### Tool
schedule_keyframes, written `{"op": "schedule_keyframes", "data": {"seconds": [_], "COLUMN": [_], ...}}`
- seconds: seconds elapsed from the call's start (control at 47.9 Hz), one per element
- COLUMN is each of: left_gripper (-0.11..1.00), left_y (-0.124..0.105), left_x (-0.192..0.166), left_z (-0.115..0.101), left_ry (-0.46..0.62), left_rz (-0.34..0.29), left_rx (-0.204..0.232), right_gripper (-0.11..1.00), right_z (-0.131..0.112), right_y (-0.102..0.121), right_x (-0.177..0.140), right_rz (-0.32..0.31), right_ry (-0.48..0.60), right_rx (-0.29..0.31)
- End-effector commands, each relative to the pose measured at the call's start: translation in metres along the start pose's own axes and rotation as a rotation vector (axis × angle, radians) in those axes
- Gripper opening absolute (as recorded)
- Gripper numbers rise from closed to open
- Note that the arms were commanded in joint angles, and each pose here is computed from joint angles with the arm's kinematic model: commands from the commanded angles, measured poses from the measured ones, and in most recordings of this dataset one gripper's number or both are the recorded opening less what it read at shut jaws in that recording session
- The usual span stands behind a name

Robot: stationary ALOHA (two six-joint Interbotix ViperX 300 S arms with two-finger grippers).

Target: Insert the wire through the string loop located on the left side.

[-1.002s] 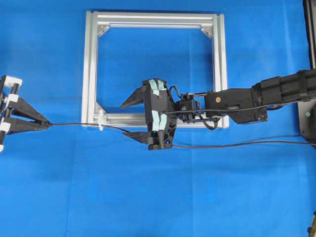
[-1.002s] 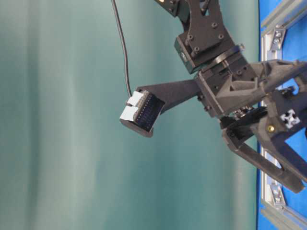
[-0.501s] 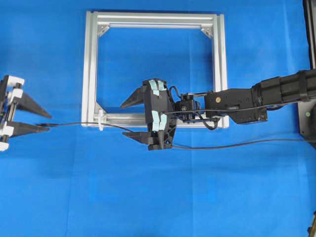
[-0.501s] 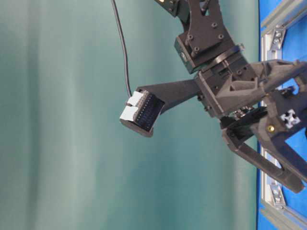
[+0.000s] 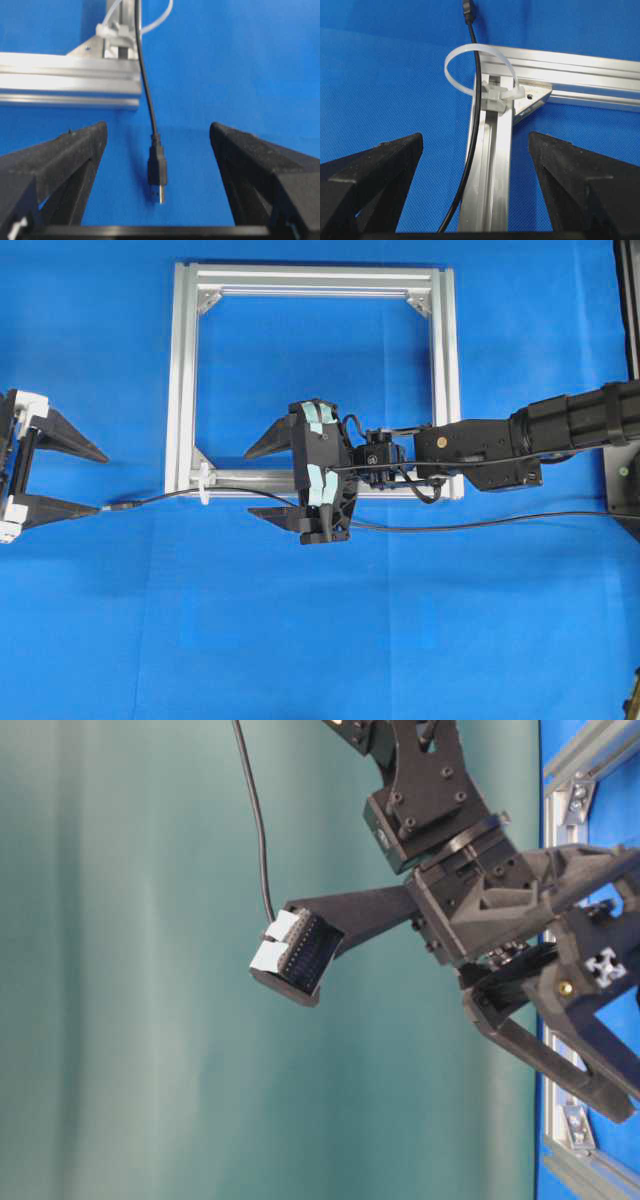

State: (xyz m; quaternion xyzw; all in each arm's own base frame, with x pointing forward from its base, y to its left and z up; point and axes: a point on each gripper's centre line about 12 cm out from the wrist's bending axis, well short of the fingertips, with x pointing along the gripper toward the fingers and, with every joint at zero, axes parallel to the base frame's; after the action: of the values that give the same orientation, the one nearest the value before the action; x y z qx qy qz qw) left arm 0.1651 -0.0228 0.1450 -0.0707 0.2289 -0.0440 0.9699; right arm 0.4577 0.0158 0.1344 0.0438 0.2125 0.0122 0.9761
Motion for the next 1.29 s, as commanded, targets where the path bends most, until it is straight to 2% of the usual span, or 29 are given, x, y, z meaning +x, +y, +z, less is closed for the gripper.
{"op": "schedule_keyframes", "data": {"seconds": [0.0,0.271,0.564,0.71,1.274], "left_gripper": [0.78,0.78,0.78,0.78,0.77], "left_y": [-0.002,-0.006,0.002,0.005,0.005], "left_x": [0.0,-0.012,-0.025,-0.026,-0.026], "left_z": [0.013,0.042,0.06,0.061,0.059], "left_ry": [-0.043,-0.152,-0.214,-0.212,-0.194], "left_rz": [-0.005,-0.021,0.029,0.047,0.048], "left_rx": [-0.003,0.004,-0.012,-0.019,-0.021], "right_gripper": [0.9,0.9,0.9,0.9,0.9], "right_z": [0.034,0.067,0.096,0.097,0.097], "right_y": [0.005,0.006,0.009,0.009,0.009], "right_x": [-0.012,-0.032,-0.051,-0.052,-0.052], "right_rz": [0.01,0.007,0.005,0.004,0.004], "right_ry": [-0.085,-0.112,-0.123,-0.12,-0.12], "right_rx": [-0.002,-0.004,-0.011,-0.011,-0.011]}}
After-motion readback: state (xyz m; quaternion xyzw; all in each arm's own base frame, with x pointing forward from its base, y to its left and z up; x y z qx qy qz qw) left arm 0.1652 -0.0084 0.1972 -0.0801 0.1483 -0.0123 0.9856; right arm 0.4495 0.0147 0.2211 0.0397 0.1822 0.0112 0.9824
